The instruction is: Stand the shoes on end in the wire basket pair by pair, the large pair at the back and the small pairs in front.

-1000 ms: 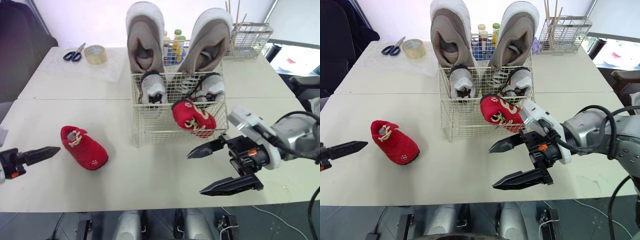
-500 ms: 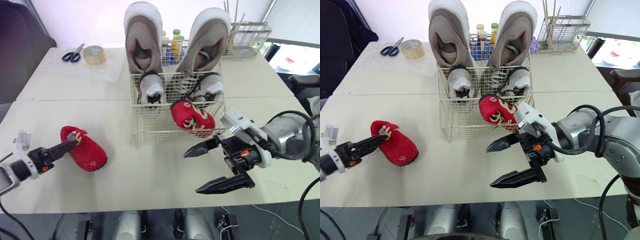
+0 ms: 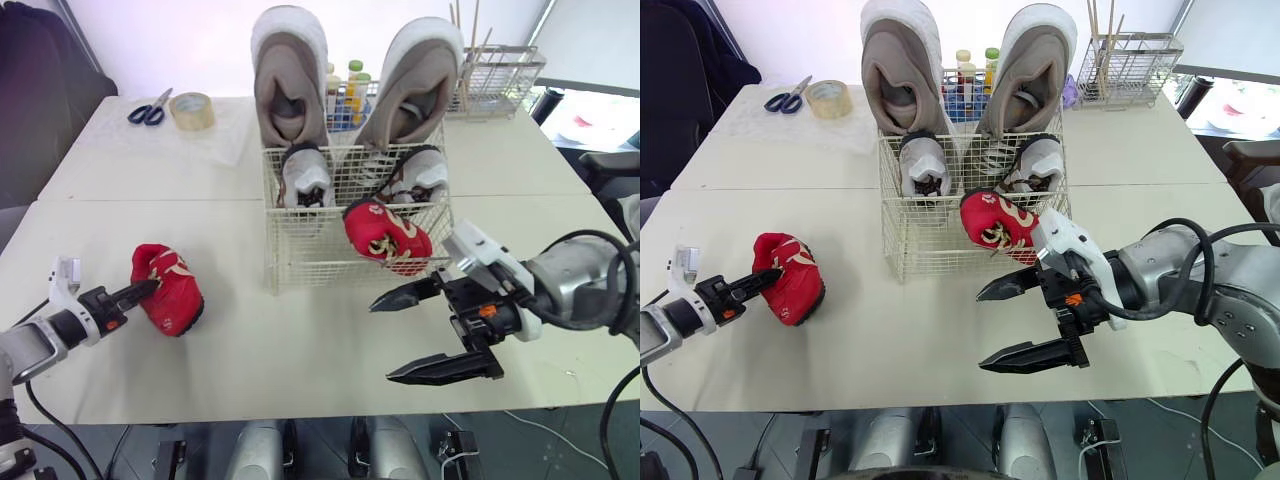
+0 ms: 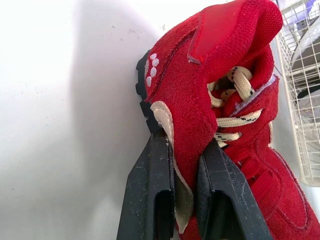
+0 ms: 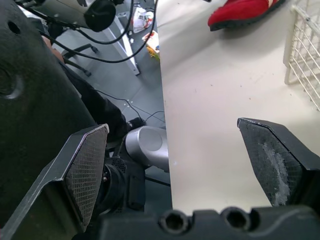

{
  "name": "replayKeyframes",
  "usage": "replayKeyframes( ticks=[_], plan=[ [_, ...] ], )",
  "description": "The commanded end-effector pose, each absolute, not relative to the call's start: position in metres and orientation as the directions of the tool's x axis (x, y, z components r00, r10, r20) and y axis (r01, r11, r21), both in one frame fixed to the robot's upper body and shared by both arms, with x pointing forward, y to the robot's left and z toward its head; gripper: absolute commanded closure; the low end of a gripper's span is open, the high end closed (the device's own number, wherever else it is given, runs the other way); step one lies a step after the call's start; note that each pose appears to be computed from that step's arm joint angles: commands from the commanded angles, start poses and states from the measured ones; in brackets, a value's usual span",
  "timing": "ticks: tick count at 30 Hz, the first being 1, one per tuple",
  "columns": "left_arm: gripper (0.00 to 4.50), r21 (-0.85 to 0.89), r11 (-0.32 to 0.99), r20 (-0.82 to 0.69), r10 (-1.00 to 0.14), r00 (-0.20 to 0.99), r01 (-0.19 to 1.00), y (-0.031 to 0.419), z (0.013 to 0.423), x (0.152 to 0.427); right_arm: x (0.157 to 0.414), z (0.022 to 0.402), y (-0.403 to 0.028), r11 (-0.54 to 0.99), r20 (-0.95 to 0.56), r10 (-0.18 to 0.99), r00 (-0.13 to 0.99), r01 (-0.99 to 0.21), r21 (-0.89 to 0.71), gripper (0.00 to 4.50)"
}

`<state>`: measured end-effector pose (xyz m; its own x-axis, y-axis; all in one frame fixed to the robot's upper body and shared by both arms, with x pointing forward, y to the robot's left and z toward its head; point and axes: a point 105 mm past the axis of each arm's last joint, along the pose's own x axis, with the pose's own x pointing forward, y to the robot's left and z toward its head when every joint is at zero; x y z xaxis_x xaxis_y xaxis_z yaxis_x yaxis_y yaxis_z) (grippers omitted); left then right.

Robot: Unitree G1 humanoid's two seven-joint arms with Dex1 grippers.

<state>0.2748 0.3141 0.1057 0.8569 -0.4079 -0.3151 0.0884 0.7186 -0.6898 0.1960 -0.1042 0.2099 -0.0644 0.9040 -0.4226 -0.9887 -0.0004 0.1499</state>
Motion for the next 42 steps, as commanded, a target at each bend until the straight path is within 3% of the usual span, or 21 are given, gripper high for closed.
replayKeyframes(
  ticks=[1, 5, 8, 11, 20, 28, 35, 42],
  plan=[
    [4.49, -0.613, 0.776, -0.186, -0.326, 0.927, 0.150, 0.338, 0.151, 0.275, 0.199, 0.219, -0.106, 0.002, -0.406, 0.913, -0.034, -0.996, 0.088, 0.00],
    [4.49, -0.397, 0.850, 0.029, -0.365, 0.930, 0.346, 0.328, 0.231, 0.267, 0.206, 0.228, -0.115, 0.060, -0.391, 0.920, 0.028, -0.996, 0.069, 0.00],
    [4.49, -0.132, 0.836, 0.216, -0.500, 0.838, 0.533, 0.278, 0.309, 0.261, 0.210, 0.235, -0.119, 0.099, -0.366, 0.928, 0.069, -0.993, 0.066, 0.00],
    [4.49, 0.008, 0.761, 0.292, -0.623, 0.726, 0.649, 0.225, 0.340, 0.259, 0.207, 0.239, -0.110, 0.068, -0.328, 0.944, 0.035, -0.994, 0.090, 0.00],
    [4.49, 0.182, 0.780, 0.390, -0.616, 0.684, 0.599, 0.145, 0.310, 0.274, 0.222, 0.243, -0.117, 0.096, -0.360, 0.931, 0.057, -0.991, 0.090, 0.00],
    [4.49, 0.376, 0.797, 0.488, -0.604, 0.630, 0.472, 0.122, 0.304, 0.277, 0.222, 0.246, -0.127, 0.130, -0.398, 0.915, 0.070, -0.984, 0.125, 0.00],
    [4.49, 0.356, 0.772, 0.487, -0.634, 0.601, 0.526, 0.106, 0.280, 0.278, 0.220, 0.245, -0.136, 0.184, -0.429, 0.897, 0.107, -0.972, 0.143, 0.00],
    [4.49, 0.426, 0.777, 0.457, -0.627, 0.631, 0.464, 0.103, 0.254, 0.283, 0.218, 0.242, -0.143, 0.239, -0.437, 0.888, 0.144, -0.956, 0.172, 0.00]
  ],
)
